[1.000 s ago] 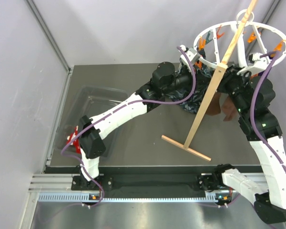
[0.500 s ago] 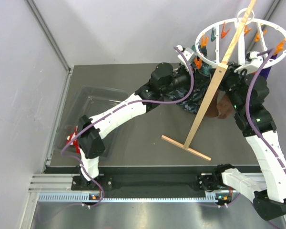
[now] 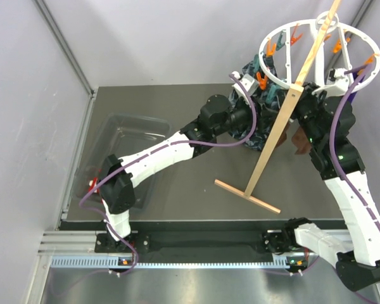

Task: Clip the socks to the hanger
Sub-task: Open the clamp at the hanger.

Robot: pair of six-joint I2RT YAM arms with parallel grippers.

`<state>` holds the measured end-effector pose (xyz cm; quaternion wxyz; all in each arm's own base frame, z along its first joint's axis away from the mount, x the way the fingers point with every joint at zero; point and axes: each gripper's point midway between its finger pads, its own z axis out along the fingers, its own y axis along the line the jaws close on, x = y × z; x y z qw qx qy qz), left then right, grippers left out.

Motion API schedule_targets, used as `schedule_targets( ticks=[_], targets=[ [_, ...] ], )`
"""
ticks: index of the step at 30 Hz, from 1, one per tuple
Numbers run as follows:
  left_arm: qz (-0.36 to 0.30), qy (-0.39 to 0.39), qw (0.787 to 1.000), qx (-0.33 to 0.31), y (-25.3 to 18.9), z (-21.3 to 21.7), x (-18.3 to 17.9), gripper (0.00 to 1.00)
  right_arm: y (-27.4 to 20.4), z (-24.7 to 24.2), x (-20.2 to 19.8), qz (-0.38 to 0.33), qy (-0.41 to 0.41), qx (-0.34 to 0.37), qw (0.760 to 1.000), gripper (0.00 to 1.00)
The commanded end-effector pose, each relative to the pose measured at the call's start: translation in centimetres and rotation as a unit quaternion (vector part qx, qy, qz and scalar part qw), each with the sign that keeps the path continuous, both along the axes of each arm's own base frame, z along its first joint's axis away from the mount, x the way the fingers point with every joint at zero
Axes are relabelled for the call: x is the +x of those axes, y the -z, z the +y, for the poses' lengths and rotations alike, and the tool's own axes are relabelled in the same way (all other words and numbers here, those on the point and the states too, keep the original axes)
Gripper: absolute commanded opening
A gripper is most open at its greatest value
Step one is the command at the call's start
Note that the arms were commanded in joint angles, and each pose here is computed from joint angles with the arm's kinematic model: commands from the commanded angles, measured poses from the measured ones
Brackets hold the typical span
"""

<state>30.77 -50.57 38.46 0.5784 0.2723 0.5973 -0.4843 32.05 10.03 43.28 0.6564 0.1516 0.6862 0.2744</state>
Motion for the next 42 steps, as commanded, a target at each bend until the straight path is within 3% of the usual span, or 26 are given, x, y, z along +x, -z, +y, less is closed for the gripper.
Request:
schedule_targets(
  ticks=[1,18,25,27,31,32,35,37,39,42],
  targets=[
    [-0.050,-0.022,0.996,-0.067,-6.4,2.0,-0.4,0.62,-2.1,-0.4,-1.0,-0.034,0.000,0.010,0.999,0.00],
    [-0.079,-0.073,0.990,-0.094,-8.3,2.4,1.5,0.53,-1.0,-1.0,-1.4,-0.021,0.008,-0.006,1.000,0.00],
    [-0.103,-0.059,0.988,-0.097,-8.8,2.0,0.7,0.59,-0.9,-1.0,-1.4,-0.017,0.006,-0.009,1.000,0.00],
    [-0.102,-0.060,0.989,-0.093,-8.4,1.7,0.9,0.55,-0.9,-0.9,-1.5,-0.016,0.004,-0.008,1.000,0.00],
    [-0.106,-0.055,0.989,-0.091,-8.5,1.3,0.9,0.35,-1.0,-0.8,-1.6,-0.016,-0.001,-0.004,1.000,0.00],
    [-0.105,-0.054,0.989,-0.089,-8.5,1.2,0.9,0.22,-0.9,-0.6,-1.7,-0.015,-0.005,-0.002,1.000,0.00],
    [-0.102,-0.056,0.990,-0.080,-8.3,1.1,1.1,0.00,-0.9,-0.4,-1.8,-0.016,-0.014,-0.004,1.000,0.01],
    [-0.100,-0.058,0.990,-0.076,-8.3,1.3,1.1,0.00,-1.1,-0.4,-1.9,-0.020,-0.015,-0.007,1.000,0.11],
    [-0.098,-0.058,0.991,-0.073,-8.4,1.3,1.1,0.00,-1.6,-0.7,-2.1,-0.024,-0.014,-0.014,1.000,0.30],
    [-0.091,-0.056,0.992,-0.060,-7.9,1.1,1.2,0.00,-2.4,-0.6,-2.2,-0.024,-0.017,-0.018,0.999,0.39]
  ],
)
